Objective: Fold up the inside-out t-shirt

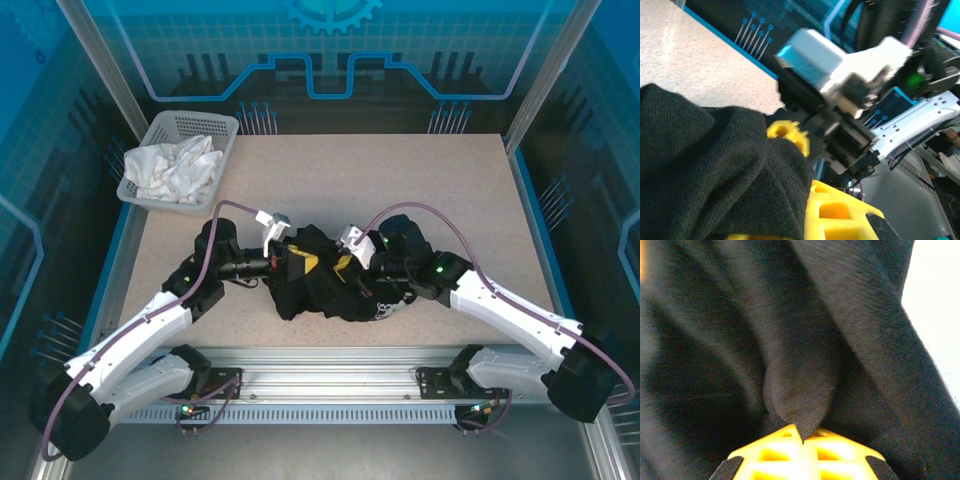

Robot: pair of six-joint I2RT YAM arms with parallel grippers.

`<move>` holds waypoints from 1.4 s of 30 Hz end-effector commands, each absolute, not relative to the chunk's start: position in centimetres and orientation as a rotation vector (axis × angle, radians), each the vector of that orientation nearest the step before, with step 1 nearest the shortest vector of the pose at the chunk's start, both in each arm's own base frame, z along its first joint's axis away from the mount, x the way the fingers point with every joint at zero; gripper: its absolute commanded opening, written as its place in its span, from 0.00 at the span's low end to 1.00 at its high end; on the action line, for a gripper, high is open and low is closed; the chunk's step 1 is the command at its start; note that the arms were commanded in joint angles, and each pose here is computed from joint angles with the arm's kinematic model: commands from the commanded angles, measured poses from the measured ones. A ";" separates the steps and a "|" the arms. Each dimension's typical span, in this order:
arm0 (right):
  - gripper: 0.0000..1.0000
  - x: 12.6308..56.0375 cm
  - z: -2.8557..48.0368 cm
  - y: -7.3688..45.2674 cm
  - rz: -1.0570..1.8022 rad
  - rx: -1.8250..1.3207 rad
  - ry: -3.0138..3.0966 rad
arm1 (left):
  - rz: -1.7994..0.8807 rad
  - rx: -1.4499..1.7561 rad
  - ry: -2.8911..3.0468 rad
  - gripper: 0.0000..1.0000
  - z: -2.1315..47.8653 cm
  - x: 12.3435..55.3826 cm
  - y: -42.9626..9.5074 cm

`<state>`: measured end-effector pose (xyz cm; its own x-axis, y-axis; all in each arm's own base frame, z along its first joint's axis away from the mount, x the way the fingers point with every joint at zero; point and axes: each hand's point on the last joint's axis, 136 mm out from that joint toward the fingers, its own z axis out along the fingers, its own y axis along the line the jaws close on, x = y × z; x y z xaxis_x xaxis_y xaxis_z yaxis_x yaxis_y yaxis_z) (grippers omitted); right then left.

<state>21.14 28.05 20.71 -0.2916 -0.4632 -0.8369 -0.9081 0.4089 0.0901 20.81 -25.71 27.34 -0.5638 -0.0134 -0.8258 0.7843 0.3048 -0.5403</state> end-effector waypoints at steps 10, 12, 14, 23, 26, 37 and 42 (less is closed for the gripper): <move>0.00 19.8 29.3 27.1 0.990 -1.072 1.703 | -0.990 0.488 1.948 0.03 24.9 25.4 -22.8; 0.00 19.8 30.4 27.7 1.057 -1.051 1.680 | -0.964 0.471 1.986 0.05 24.2 25.8 -22.6; 0.00 19.9 31.5 28.6 1.153 -1.017 1.675 | -0.908 0.426 2.045 0.07 23.2 26.6 -22.1; 0.00 22.7 30.0 29.4 1.154 -0.889 1.829 | -0.647 0.202 2.174 0.34 21.6 27.9 -17.9; 0.00 22.6 29.3 29.5 1.150 -0.909 1.826 | -0.673 0.199 2.135 0.45 22.7 27.0 -17.5; 0.00 23.0 28.4 28.3 1.081 -0.922 1.834 | -1.179 0.431 2.037 0.53 26.3 22.4 -23.3; 0.00 23.1 28.7 28.2 1.083 -0.910 1.825 | -1.322 0.455 2.055 0.60 26.1 22.4 -25.8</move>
